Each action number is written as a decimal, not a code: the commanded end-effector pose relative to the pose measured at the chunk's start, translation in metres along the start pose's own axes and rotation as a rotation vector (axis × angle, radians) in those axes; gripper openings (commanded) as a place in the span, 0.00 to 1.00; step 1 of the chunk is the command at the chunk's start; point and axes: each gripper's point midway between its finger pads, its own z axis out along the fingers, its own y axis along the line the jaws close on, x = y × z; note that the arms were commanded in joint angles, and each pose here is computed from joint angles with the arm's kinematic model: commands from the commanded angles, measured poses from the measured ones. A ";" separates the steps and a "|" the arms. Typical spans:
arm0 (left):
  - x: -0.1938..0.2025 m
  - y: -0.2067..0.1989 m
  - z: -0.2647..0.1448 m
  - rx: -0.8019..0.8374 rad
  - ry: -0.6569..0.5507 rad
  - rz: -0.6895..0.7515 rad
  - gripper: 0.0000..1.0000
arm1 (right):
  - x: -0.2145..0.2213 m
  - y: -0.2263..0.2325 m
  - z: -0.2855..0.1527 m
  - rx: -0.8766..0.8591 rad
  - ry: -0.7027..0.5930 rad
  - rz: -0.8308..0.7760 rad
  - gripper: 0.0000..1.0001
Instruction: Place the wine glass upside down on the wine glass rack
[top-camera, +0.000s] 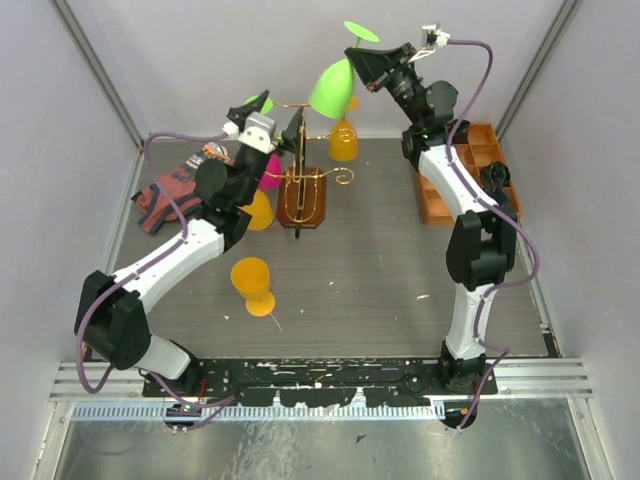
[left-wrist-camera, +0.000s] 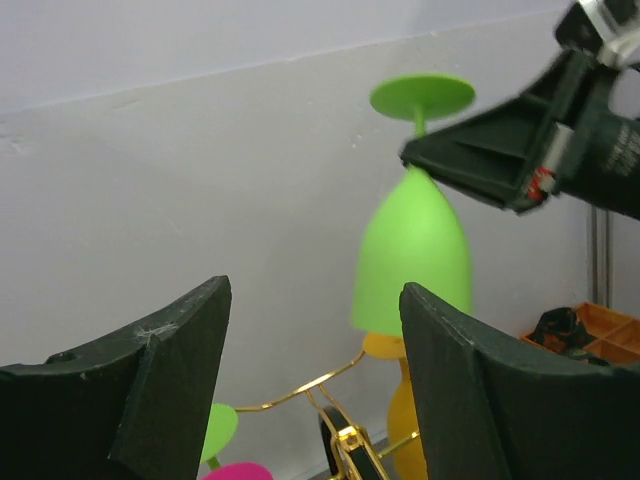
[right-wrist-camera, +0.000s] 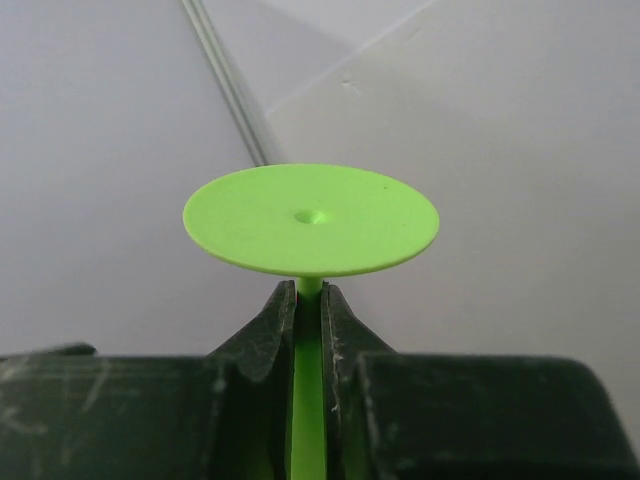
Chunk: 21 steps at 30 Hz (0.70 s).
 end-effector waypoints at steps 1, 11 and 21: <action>-0.024 0.032 0.016 -0.084 0.090 0.006 0.76 | -0.047 0.019 -0.022 0.044 0.005 -0.329 0.01; -0.025 0.095 0.035 -0.197 0.146 -0.067 0.76 | -0.041 -0.032 -0.110 0.319 0.184 -0.535 0.01; 0.000 0.102 0.043 -0.200 0.179 -0.051 0.76 | 0.026 -0.031 -0.175 0.270 0.306 -0.604 0.01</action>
